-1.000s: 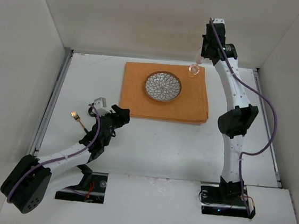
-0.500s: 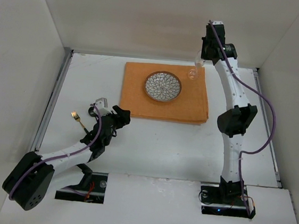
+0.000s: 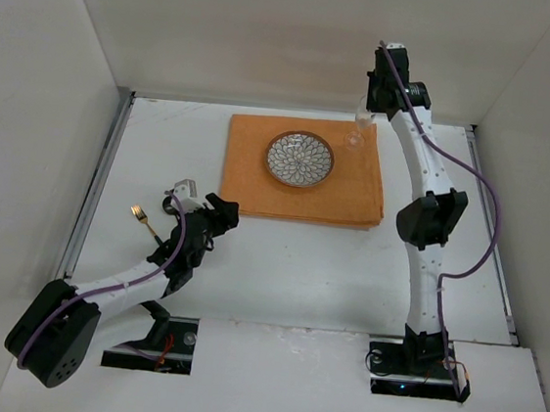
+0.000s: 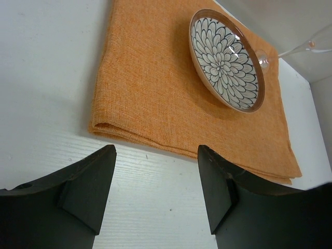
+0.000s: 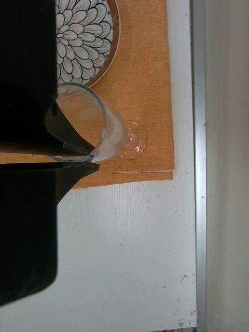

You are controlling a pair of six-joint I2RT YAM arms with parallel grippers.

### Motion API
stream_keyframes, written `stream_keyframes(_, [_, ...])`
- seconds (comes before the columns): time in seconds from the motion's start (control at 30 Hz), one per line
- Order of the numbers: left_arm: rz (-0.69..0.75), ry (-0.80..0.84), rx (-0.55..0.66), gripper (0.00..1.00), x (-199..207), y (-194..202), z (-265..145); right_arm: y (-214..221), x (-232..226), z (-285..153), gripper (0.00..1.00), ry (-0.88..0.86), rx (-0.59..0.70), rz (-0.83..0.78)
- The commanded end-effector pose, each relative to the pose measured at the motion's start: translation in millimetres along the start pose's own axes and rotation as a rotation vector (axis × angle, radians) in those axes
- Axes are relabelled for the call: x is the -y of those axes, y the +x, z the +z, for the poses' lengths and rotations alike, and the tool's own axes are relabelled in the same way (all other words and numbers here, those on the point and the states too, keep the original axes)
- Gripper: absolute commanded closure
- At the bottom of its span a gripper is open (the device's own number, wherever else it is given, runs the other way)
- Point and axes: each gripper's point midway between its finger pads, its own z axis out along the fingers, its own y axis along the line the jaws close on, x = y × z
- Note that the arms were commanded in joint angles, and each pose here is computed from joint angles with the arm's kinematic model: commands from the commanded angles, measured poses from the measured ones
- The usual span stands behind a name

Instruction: Set the dinner table for one person

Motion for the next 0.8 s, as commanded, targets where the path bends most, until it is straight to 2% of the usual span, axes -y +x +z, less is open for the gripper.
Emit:
stream_keyframes(0.0, [-0.036, 0.036, 0.044, 0.38, 14.9, -16.1, 3.4, 1.9, -4.8, 1.2, 0.89, -0.018, -0.01, 0.009])
stream_keyframes(0.13, [-0.034, 0.034, 0.042, 0.38, 14.3, -15.4, 3.7, -4.7, -6.4, 4.2, 0.71, -0.02, 0.017, 0.021])
stream_keyframes(0.2, [-0.034, 0.033, 0.041, 0.38, 14.1, -14.9, 4.0, -16.4, -5.2, -1.3, 0.59, -0.021, 0.054, 0.036])
stream_keyframes(0.3, [-0.034, 0.031, 0.041, 0.38, 13.7, -15.1, 4.4, -36.9, -1.1, -15.0, 0.48, -0.02, 0.115, 0.06])
stream_keyframes(0.43, [-0.033, 0.031, 0.039, 0.38, 13.8, -14.4, 4.4, -53.2, 3.4, -30.4, 0.43, -0.02, 0.161, 0.089])
stream_keyframes(0.77, [-0.018, 0.02, 0.032, 0.38, 12.1, -10.9, 6.6, -75.2, 10.2, -51.4, 0.41, -0.027, 0.227, 0.123])
